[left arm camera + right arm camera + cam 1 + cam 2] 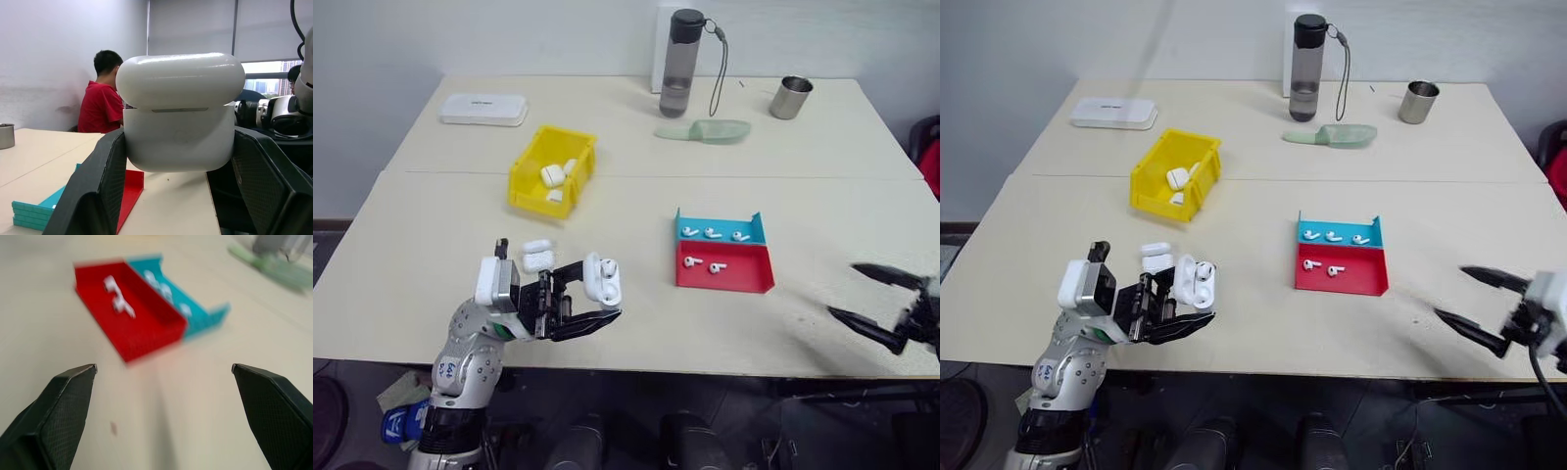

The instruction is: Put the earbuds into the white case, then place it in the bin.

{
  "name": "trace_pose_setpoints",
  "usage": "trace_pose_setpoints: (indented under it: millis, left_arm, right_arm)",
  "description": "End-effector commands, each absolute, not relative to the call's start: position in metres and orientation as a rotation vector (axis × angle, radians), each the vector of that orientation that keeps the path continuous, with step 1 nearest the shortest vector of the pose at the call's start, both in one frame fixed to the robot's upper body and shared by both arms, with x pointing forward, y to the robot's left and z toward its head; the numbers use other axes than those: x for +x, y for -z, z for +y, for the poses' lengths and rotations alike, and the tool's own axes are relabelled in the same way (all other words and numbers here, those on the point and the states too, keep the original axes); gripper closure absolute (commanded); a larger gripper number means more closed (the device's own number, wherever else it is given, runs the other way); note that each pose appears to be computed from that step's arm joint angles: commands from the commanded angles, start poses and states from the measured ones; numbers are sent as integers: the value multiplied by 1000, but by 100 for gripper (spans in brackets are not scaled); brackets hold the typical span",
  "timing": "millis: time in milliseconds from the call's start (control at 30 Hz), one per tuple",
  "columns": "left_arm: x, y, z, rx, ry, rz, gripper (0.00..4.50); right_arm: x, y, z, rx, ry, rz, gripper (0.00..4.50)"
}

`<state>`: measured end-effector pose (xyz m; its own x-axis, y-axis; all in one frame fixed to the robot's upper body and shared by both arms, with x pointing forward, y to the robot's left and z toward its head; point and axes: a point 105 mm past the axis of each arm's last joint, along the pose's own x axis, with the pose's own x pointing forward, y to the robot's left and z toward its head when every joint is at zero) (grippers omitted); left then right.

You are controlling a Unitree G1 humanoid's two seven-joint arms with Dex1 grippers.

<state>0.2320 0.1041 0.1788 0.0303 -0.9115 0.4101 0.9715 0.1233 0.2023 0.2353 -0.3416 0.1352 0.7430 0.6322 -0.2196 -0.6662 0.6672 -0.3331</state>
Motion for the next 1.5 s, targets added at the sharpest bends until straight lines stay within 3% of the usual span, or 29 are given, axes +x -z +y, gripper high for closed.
trace_pose_setpoints:
  millis: [33,233,500,667,967,1467,1500]
  left_arm:
    - [226,-186,103,-105,1467,-542,173]
    - [229,-190,94,-100,1473,-549,173]
    - [235,-195,83,-102,1485,-577,173]
    - [235,-194,81,-103,1479,-581,173]
    - [231,-194,82,-93,1452,-583,173]
    - [229,-192,79,-89,1433,-579,173]
    - [229,-192,79,-89,1433,-579,173]
  right_arm:
    - [247,-151,-344,-533,-703,92,1]
    - [306,-201,-282,-552,-877,135,1]
    - [373,-229,-212,-805,-1036,279,1]
    - [400,-218,-206,-982,-1032,378,129]
    - [411,-204,-206,-1124,-1055,506,129]
    - [415,-184,-196,-1169,-1084,592,129]
    - [414,-183,-197,-1172,-1083,607,148]
